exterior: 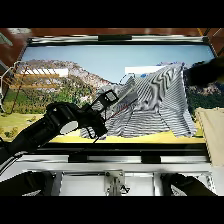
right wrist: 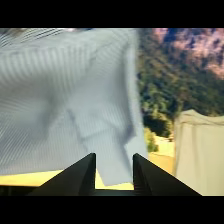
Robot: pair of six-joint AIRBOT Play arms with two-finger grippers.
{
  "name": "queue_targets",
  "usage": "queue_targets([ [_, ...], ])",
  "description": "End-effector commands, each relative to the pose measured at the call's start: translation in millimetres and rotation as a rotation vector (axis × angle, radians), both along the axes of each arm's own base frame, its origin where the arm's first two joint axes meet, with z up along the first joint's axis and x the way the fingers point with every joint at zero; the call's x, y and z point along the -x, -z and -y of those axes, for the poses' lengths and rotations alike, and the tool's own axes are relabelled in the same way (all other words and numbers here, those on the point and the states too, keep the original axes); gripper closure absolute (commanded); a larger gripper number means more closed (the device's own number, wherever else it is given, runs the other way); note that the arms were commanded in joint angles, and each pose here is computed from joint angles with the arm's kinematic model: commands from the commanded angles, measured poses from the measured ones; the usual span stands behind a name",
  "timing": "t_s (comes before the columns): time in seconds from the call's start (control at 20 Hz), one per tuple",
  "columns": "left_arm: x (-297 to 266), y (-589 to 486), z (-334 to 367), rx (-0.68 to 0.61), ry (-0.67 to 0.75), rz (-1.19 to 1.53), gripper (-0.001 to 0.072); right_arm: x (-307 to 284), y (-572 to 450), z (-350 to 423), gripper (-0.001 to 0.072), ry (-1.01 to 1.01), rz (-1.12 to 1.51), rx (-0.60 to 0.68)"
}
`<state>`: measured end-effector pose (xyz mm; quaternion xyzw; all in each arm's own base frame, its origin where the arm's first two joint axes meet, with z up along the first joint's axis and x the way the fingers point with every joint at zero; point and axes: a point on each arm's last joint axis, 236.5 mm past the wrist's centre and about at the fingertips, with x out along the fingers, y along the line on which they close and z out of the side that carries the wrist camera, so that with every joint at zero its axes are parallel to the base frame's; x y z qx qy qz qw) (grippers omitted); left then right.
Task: Fold the shirts.
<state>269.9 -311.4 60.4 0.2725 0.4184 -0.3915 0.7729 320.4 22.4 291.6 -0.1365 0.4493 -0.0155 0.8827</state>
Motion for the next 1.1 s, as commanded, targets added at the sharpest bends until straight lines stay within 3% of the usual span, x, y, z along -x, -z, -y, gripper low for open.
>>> queue_targets([
  [0.0,7,7,-12,-0.080,0.074,-0.010,0.0669,-17,-10,93,0.0371,0.020,0.069,0.052],
  [0.05,7,8,-16,-0.099,0.093,-0.009,0.0669,-24,8,98,0.0309,-0.120,0.001,0.089],
  [0.1,6,10,-21,-0.115,0.101,-0.011,0.0669,-30,30,92,0.0182,-0.318,-0.075,0.112],
  [0.25,-8,10,-35,-0.147,0.130,0.013,0.0669,-43,65,37,0.0188,-0.827,-0.128,0.064],
  [0.35,-17,10,-45,-0.170,0.157,0.033,0.0669,-49,79,5,0.0187,-1.041,-0.132,0.077],
  [0.6,-33,11,-59,-0.207,0.206,0.070,0.0669,-58,110,-43,0.0186,-1.238,-0.194,0.070],
  [1.05,-48,3,-51,-0.167,0.206,0.140,0.0670,-69,163,-71,0.0157,-1.325,-0.327,-0.008],
])
